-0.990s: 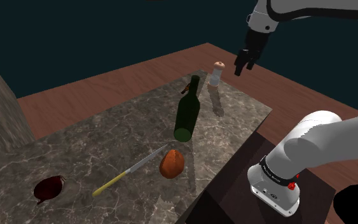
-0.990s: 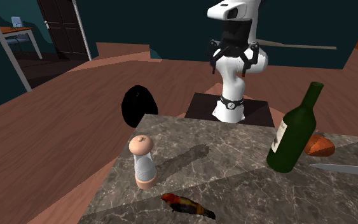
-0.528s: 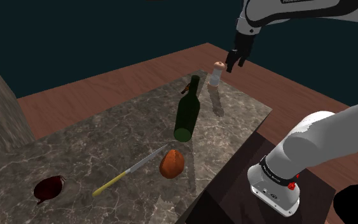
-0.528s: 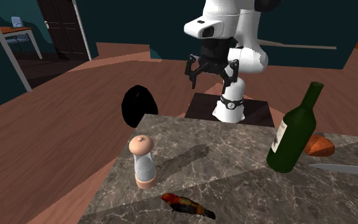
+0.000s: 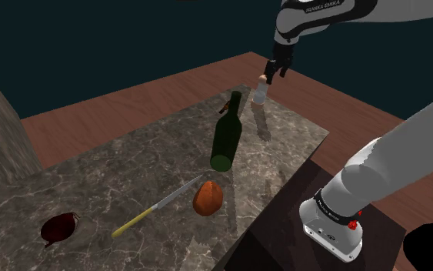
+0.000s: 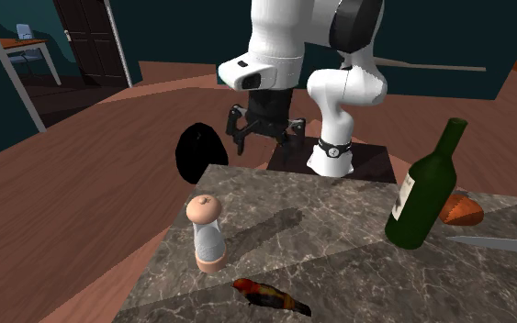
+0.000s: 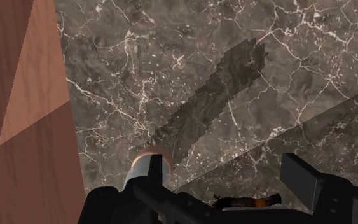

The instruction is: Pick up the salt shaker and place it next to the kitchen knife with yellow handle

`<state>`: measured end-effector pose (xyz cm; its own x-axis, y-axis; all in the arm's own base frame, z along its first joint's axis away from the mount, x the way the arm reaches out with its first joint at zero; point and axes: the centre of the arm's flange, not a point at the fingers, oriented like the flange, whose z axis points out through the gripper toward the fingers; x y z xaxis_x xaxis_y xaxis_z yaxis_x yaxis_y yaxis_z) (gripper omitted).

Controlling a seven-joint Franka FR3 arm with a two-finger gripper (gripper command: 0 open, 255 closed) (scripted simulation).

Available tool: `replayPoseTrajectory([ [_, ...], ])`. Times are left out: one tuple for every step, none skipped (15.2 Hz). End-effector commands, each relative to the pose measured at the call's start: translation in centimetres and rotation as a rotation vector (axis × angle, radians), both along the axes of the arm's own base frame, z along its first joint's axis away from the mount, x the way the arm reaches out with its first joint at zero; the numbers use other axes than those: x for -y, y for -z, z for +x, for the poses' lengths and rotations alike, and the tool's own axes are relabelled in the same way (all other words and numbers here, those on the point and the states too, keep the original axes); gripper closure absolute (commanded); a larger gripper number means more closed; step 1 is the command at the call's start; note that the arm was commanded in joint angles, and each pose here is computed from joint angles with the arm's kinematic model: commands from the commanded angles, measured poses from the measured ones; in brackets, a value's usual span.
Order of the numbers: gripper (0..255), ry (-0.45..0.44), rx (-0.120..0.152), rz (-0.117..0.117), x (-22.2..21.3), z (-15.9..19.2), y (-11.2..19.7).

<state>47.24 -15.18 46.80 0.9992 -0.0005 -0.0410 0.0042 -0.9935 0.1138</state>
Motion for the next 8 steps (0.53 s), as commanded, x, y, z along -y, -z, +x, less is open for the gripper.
replayPoseTrajectory([
  [0,0.002,-0.001,-0.015,1.5,1.9,0.5],
  [0,0.003,-0.002,-0.022,2.3,2.9,0.9],
  [0,0.005,-0.002,-0.028,3.0,3.8,1.4],
  [0,0.006,-0.003,-0.035,3.8,4.7,1.8],
  [0,0.007,-0.004,-0.042,4.5,5.7,2.2],
  [0,0.009,-0.004,-0.049,5.3,6.6,2.6],
  [0,0.010,-0.005,-0.056,6.1,7.5,3.0],
  [0,0.011,-0.005,-0.063,6.8,8.5,3.4],
])
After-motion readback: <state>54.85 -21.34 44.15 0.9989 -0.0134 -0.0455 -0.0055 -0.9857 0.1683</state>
